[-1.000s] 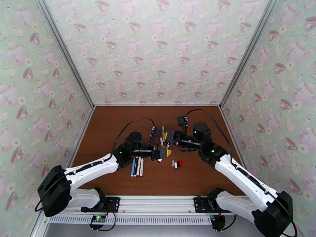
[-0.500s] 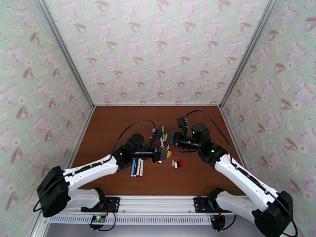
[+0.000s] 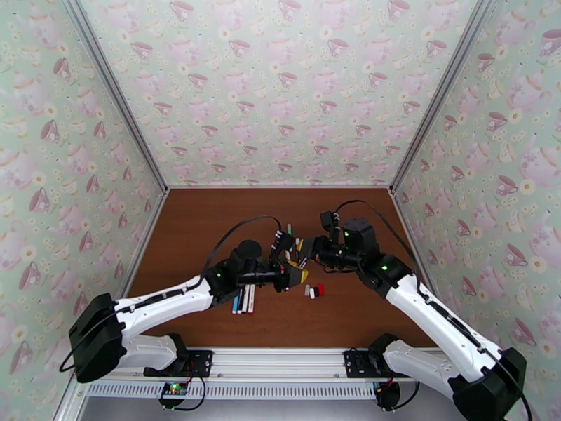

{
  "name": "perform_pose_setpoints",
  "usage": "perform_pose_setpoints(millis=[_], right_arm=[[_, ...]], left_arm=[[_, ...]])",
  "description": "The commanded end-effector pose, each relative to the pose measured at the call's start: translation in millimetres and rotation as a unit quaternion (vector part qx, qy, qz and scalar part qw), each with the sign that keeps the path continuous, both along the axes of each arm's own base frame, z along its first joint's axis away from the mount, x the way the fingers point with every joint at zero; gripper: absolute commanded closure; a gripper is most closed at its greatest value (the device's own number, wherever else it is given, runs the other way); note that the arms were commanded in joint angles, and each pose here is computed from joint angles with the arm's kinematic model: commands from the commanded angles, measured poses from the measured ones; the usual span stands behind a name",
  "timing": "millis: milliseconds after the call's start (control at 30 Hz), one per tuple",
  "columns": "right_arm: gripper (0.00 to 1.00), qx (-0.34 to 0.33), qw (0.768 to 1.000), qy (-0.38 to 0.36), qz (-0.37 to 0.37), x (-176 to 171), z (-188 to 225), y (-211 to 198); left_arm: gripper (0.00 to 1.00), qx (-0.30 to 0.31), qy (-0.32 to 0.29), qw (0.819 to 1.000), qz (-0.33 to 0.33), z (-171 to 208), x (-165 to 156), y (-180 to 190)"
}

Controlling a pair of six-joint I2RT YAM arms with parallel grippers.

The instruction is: Open the pen caps

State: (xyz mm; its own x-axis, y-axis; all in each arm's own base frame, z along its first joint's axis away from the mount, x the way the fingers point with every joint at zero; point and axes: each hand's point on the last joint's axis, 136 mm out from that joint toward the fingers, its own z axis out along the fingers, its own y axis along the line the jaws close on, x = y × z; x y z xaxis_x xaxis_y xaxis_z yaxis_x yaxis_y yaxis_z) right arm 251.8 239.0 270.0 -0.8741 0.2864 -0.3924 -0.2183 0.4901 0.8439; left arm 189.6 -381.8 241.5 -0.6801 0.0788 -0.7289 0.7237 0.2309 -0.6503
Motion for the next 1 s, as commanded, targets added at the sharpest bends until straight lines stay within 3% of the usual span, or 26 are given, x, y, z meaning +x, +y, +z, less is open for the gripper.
perform_pose_setpoints(millis=[0,133,267,500,733,967], right_arm=[[1.00,0.075,0.991,-0.103,-0.041,30.7,53.2,-19.1],[1.00,0.081,0.988,-0.124,-0.032,32.4,59.4,-21.6],[1.00,0.038,0.989,-0.113,-0.084,43.4,49.5,-38.2],[1.00,-0.033,0.990,-0.083,-0.105,47.4,19.8,-50.4],[1.00,-0.184,0.981,-0.002,-0.065,20.1,-67.9,-71.9],[0.99,-0.282,0.955,0.089,-0.022,-7.0,-151.9,-91.1]], left_arm=[[1.00,-0.006,0.066,0.992,-0.110,-14.1,-43.2,1.4],[1.00,0.001,0.064,0.991,-0.118,-15.8,-46.4,2.7],[1.00,0.035,0.068,0.993,-0.095,-31.4,-41.2,5.7],[1.00,0.059,0.036,0.998,0.002,-37.4,-13.4,19.7],[1.00,0.051,0.018,0.995,0.087,-25.4,11.0,44.2],[1.00,0.053,0.026,0.992,0.114,-26.0,15.6,57.8]])
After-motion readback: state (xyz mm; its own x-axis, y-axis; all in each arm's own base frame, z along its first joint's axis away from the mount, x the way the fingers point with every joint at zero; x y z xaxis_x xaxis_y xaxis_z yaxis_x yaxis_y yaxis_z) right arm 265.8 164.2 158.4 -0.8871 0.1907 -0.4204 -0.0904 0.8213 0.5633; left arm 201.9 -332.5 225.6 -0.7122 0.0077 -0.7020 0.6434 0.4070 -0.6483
